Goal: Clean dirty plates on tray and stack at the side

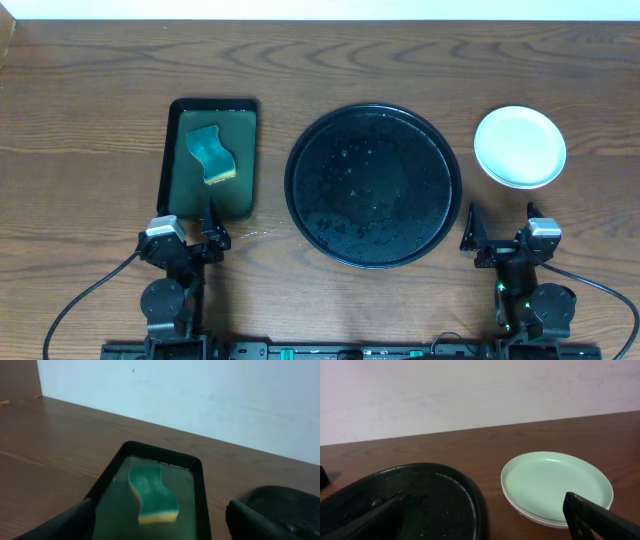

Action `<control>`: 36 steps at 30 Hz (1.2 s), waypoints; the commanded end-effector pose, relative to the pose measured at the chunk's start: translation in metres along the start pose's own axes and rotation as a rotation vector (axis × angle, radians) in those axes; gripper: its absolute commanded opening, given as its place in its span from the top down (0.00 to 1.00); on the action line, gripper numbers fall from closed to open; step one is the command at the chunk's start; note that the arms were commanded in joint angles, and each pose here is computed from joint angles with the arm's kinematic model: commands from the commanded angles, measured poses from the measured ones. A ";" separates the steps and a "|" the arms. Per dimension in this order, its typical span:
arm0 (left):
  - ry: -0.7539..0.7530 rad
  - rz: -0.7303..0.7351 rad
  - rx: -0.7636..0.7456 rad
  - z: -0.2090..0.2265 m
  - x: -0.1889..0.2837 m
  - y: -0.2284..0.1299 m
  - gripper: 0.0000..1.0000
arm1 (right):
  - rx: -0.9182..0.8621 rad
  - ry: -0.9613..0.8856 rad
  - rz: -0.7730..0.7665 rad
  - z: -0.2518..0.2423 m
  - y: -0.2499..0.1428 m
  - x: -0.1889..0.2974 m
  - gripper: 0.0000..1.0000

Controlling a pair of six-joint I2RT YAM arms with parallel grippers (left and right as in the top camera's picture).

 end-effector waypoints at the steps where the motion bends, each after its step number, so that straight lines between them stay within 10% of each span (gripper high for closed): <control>1: 0.015 0.046 -0.042 0.004 0.000 -0.013 0.16 | 0.010 0.002 -0.001 0.001 0.000 0.000 0.01; 36: -0.003 0.053 -0.122 0.002 0.000 -0.014 0.16 | 0.010 0.002 -0.001 0.001 0.000 0.000 0.01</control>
Point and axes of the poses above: each gripper's point midway between its finger pads, its own x axis back along the fingers, its own z axis along the line the jaws close on, y = z × x, the point moved 1 cm from there along x, back along the fingers, and after that the axes turned 4 degrees about x, right-handed, at the moved point
